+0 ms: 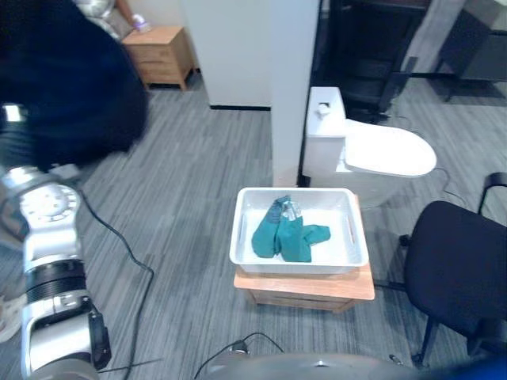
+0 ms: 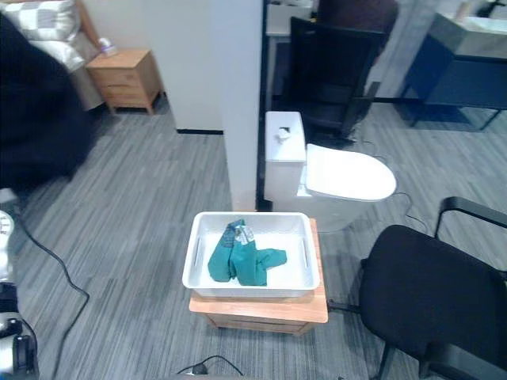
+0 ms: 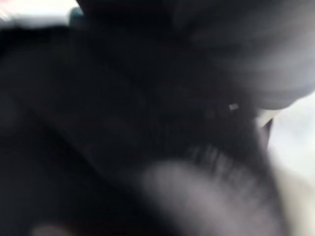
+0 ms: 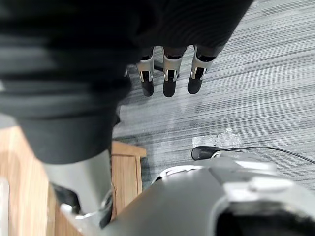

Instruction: Tidy the bed and pick cloth on bed and put in laundry

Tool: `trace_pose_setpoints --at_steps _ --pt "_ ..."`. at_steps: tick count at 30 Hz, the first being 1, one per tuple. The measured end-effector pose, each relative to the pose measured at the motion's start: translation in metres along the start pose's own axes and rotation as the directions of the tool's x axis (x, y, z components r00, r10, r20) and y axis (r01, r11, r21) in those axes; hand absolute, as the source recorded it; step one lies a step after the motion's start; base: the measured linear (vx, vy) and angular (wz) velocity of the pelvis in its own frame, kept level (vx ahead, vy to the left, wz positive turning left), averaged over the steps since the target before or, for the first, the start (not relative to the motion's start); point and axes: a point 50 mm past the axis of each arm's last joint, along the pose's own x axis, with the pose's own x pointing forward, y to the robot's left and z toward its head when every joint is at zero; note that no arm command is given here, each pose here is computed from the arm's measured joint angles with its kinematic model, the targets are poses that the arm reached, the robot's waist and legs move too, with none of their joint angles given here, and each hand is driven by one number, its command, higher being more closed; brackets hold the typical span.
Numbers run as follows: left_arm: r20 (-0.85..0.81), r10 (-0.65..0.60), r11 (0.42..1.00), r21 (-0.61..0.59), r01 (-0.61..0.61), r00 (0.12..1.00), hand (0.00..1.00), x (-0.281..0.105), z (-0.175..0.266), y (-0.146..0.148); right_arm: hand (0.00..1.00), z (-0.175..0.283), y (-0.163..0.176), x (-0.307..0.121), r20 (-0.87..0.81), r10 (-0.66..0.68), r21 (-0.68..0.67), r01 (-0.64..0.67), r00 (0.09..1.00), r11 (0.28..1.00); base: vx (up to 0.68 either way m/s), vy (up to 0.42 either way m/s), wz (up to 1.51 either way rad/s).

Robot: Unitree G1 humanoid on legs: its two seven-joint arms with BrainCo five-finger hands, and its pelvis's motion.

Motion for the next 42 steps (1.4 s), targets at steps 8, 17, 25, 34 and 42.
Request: trace_pose_setpoints --at_steps 8,17,25,34,42 --pt "0.144 -0.168 0.98 0.135 0.149 0.975 1.0 -0.01 0.03 -0.046 0.0 0.006 0.0 0.001 0.016 -0.011 -0.005 0.011 1.0 1.0 -0.05 0.012 -0.26" --pt "0.287 -0.286 0.958 0.076 0.276 0.914 1.0 -0.035 0.073 -0.08 0.0 -0.022 -0.018 -0.005 -0.046 -0.052 -0.054 0.049 0.998 0.997 -0.05 0.022 -0.13" --pt "0.386 -0.388 0.893 -0.068 0.445 0.837 1.0 -0.072 0.119 -0.116 0.0 -0.029 -0.017 -0.006 -0.069 -0.05 -0.062 0.046 0.996 0.997 0.01 0.002 -0.16" --pt "0.386 -0.465 0.815 -0.165 0.555 0.797 1.0 -0.102 0.137 -0.138 0.0 -0.03 -0.016 -0.006 -0.073 -0.029 -0.068 0.024 0.997 0.997 -0.03 0.001 -0.08" --pt "0.313 -0.533 0.788 -0.157 0.596 0.786 1.0 -0.115 0.125 -0.152 0.0 -0.019 -0.013 -0.005 -0.023 -0.013 -0.129 0.01 1.0 0.992 0.0 0.0 -0.02"
